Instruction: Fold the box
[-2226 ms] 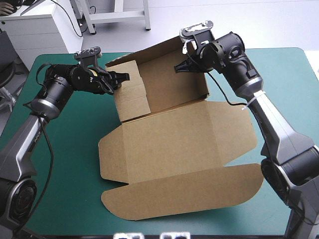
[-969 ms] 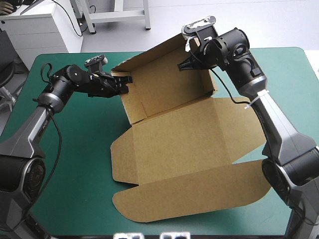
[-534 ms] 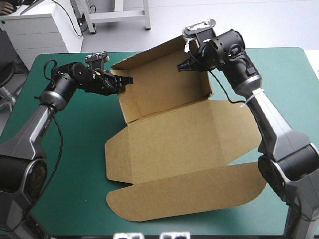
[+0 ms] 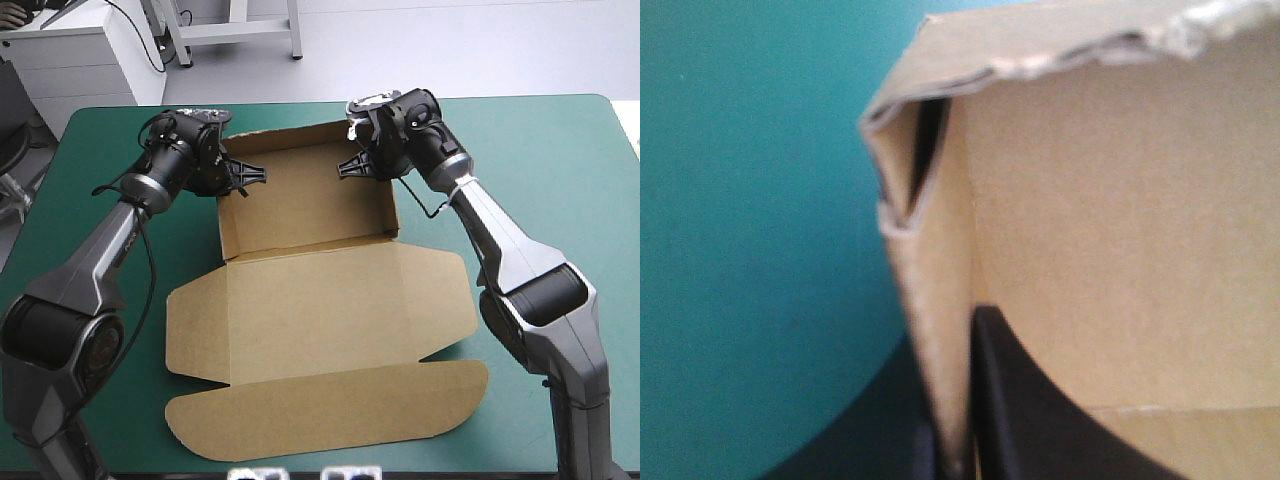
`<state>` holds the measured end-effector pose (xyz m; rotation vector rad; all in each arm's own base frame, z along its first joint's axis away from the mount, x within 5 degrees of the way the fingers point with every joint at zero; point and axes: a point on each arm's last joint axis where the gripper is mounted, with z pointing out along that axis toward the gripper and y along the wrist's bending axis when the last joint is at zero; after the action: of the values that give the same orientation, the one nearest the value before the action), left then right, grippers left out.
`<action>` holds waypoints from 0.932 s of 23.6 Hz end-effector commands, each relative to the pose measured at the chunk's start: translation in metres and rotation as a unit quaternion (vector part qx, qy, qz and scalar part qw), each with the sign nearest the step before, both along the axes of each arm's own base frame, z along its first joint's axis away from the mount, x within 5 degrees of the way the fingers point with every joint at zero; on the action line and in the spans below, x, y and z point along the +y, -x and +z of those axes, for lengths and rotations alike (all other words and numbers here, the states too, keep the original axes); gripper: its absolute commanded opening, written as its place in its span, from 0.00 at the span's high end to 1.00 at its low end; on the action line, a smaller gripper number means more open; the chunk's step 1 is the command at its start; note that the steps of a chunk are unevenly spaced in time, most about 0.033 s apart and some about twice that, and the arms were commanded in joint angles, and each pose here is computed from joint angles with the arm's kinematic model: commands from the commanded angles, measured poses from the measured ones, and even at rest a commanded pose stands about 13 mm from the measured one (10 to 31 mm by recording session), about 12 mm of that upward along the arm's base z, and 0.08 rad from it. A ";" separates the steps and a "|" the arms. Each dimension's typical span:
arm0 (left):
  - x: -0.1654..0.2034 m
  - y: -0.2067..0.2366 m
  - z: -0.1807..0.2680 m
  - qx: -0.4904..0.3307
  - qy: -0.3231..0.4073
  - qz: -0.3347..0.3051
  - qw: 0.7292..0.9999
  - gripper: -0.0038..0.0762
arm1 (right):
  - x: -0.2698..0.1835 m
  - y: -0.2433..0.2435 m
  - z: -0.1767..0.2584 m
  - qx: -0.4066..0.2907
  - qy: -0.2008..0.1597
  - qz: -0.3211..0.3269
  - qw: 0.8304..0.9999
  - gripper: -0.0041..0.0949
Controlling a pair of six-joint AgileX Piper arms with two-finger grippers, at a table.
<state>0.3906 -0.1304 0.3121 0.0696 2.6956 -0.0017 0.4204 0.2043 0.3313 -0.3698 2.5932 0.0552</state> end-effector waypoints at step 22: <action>-0.009 -0.034 -0.060 0.091 0.006 0.019 0.996 0.86 | 0.002 -0.026 -0.056 0.074 -0.024 0.077 0.994 0.63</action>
<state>0.4358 -0.1367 0.2410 0.0154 2.8012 0.0145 0.4583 0.2017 0.2538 -0.5256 2.7044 0.0918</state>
